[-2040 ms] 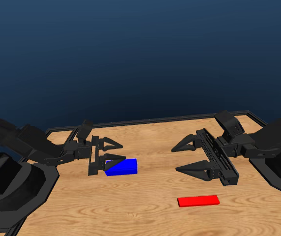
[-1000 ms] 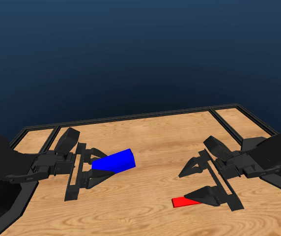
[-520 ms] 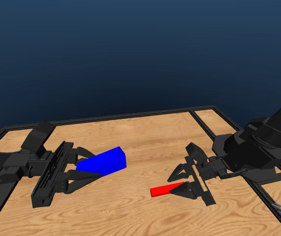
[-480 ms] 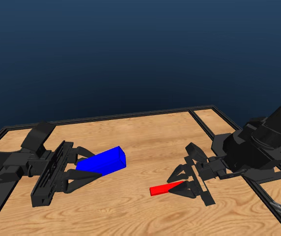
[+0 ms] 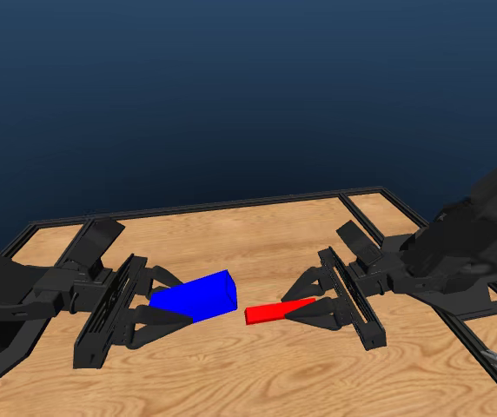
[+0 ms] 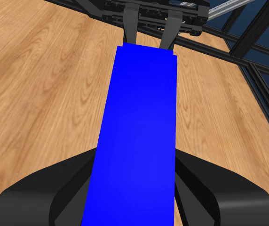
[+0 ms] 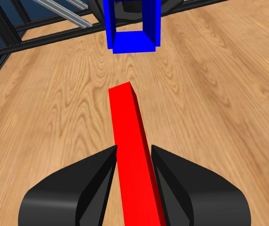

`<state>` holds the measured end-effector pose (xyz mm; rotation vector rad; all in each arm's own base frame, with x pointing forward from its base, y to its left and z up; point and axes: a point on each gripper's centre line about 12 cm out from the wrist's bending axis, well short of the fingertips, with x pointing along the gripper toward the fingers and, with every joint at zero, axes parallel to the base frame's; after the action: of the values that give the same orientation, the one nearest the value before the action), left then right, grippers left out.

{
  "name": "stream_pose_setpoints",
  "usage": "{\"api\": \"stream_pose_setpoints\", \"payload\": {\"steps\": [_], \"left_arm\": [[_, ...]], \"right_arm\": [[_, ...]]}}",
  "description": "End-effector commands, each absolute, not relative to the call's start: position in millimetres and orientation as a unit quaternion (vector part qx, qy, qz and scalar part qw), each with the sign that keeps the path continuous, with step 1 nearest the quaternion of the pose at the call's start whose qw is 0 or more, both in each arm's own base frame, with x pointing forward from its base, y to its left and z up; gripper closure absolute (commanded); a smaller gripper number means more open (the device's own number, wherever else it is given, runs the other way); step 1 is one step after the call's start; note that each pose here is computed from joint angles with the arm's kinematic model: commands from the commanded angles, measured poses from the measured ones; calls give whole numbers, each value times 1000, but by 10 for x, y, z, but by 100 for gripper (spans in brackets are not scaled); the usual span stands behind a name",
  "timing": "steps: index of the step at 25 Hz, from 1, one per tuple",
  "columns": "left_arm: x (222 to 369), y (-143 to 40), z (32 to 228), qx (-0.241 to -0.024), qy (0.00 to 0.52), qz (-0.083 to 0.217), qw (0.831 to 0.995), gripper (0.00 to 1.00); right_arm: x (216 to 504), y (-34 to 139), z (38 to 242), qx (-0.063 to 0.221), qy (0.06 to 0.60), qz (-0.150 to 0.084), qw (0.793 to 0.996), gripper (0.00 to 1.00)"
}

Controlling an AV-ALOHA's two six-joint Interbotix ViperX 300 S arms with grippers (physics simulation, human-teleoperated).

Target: Insert peg into socket

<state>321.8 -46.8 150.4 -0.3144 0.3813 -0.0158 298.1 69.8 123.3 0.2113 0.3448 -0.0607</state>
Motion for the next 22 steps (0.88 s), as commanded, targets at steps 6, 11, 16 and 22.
{"api": "stream_pose_setpoints", "payload": {"steps": [6, 11, 16, 22], "left_arm": [[3166, -575, 1647, -162, 172, -22, 972, 100], [3103, -529, 1605, -164, 182, -13, 970, 100], [3105, -502, 1555, -164, 190, -8, 968, 100], [3134, -455, 1564, -163, 188, -5, 969, 100]], "right_arm": [[3287, 412, 1727, 28, 187, -10, 982, 100], [3306, 300, 1873, 31, 200, -6, 979, 100], [3285, 204, 2016, 21, 213, 2, 977, 100], [3493, 273, 2060, 24, 234, 19, 972, 100]]}}
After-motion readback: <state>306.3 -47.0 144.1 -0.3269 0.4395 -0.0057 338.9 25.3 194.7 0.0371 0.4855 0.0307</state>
